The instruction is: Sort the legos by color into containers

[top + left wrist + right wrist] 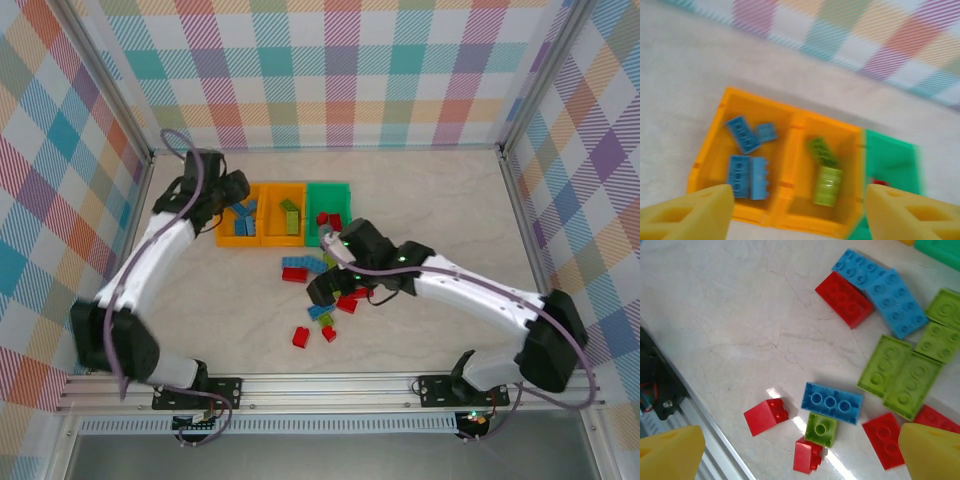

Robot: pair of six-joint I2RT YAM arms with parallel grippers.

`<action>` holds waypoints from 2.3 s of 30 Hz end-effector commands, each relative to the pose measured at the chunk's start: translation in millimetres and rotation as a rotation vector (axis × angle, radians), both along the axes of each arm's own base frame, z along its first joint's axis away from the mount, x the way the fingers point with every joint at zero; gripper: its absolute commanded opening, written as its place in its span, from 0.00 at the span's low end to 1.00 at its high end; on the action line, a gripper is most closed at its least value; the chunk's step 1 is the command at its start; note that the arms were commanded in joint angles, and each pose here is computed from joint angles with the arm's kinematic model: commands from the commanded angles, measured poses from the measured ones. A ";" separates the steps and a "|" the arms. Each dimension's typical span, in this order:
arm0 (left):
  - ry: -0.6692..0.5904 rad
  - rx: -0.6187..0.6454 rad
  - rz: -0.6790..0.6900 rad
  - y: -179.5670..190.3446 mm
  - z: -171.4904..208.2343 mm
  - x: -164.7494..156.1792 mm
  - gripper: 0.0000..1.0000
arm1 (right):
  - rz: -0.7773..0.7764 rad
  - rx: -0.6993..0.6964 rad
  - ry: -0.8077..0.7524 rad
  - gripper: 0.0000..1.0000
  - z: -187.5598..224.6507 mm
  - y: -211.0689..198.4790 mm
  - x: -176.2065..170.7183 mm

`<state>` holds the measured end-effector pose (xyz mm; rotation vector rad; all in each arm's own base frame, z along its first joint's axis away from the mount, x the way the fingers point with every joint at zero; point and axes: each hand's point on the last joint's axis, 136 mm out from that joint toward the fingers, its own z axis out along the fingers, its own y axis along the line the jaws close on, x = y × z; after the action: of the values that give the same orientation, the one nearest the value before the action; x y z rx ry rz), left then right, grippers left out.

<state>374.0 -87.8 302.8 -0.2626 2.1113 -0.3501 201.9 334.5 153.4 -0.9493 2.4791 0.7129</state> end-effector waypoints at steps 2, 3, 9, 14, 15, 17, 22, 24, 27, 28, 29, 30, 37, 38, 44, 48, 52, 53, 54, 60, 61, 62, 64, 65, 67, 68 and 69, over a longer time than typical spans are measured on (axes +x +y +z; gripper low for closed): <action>-0.120 0.090 -0.281 -17.8 30.0 -82.8 0.78 | 0.107 -0.093 -0.061 1.00 -27.0 29.7 14.6; -0.154 0.117 -0.345 -19.2 33.7 -102.2 0.80 | 0.124 -0.107 -0.069 0.99 -33.0 35.5 19.5; -0.227 0.328 -0.686 -24.8 -0.1 -191.9 0.89 | 0.194 -0.180 -0.139 0.95 -62.7 61.5 47.5; -0.240 0.397 -0.789 -21.8 -29.5 -227.4 0.94 | 0.227 -0.239 -0.177 0.90 -84.7 73.4 64.1; -0.249 0.401 -0.785 -20.8 -31.2 -229.0 0.94 | 0.224 -0.255 -0.184 0.89 -90.2 74.6 68.0; -0.256 0.399 -0.784 -20.7 -33.5 -230.1 0.94 | 0.220 -0.276 -0.185 0.88 -97.4 76.9 73.4; -0.236 0.379 -0.802 -25.2 -39.9 -226.5 0.94 | 0.218 -0.312 -0.173 0.88 -118.8 80.7 79.0; -0.226 0.372 -0.805 -26.6 -42.7 -224.4 0.94 | 0.220 -0.329 -0.158 0.85 -126.3 79.5 78.4; -0.224 0.364 -0.810 -28.5 -45.8 -222.5 0.94 | 0.224 -0.338 -0.144 0.76 -133.2 76.8 75.6; -0.227 0.364 -0.812 -28.9 -46.7 -222.2 0.94 | 0.226 -0.341 -0.141 0.72 -134.3 76.1 74.4; -0.225 0.364 -0.818 -29.5 -48.5 -222.7 0.94 | 0.227 -0.344 -0.136 0.68 -134.9 74.8 73.3; -0.225 0.369 -0.833 -30.5 -50.8 -224.2 0.94 | 0.226 -0.346 -0.134 0.64 -134.4 73.3 72.9; -0.222 0.400 -1.055 -44.8 -71.2 -252.0 1.00 | 0.195 -0.248 -0.155 0.33 -97.9 73.5 67.3; -0.227 0.398 -1.080 -46.6 -72.3 -255.3 1.00 | 0.186 -0.222 -0.160 0.31 -87.9 73.1 66.3; -0.278 0.389 -1.155 -55.3 -73.6 -261.4 1.00 | 0.043 -0.041 -0.237 0.29 -12.2 58.9 98.5; -0.306 0.319 -1.077 -59.5 -63.4 -246.4 1.00 | -0.186 -0.074 -0.351 0.23 12.7 24.9 163.8; -0.239 0.205 -0.837 -49.3 -58.4 -213.7 1.00 | -0.374 -0.144 -0.387 0.24 9.1 -7.2 223.1; -0.216 0.185 -0.784 -45.6 -58.7 -207.0 1.00 | -0.398 -0.151 -0.378 0.25 5.1 -11.9 232.4; -0.185 0.159 -0.729 -41.8 -59.7 -200.8 1.00 | -0.425 -0.157 -0.365 0.26 0.8 -17.3 242.8; -0.053 0.102 -0.596 -32.2 -70.0 -183.2 1.00 | -0.398 -0.140 -0.295 0.61 -3.0 -6.8 267.5; -0.037 0.093 -0.573 -30.7 -70.6 -180.3 1.00 | -0.393 -0.132 -0.291 0.64 0.9 -4.8 267.3; -0.022 0.079 -0.546 -29.2 -70.7 -176.8 1.00 | -0.392 -0.118 -0.290 0.64 7.0 -3.6 266.7; 0.010 0.039 -0.503 -28.8 -71.6 -170.4 1.00 | -0.394 -0.086 -0.304 0.65 21.4 -2.6 264.7; 0.032 0.015 -0.487 -30.1 -74.0 -167.0 1.00 | -0.396 -0.071 -0.311 0.65 29.4 -3.2 263.1; 0.069 -0.032 -0.459 -32.7 -76.1 -160.7 1.00 | -0.395 -0.050 -0.311 0.65 43.3 -5.4 256.3; 0.093 -0.066 -0.436 -34.3 -77.4 -156.9 1.00 | -0.390 -0.038 -0.306 0.65 51.1 -7.4 249.9; 0.114 -0.101 -0.421 -36.8 -78.7 -154.0 1.00 | -0.378 -0.022 -0.299 0.65 58.4 -9.3 241.5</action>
<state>206.5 -120.8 207.7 0.2782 2.2749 -0.6281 462.8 325.2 159.3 -0.5354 2.3633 0.2813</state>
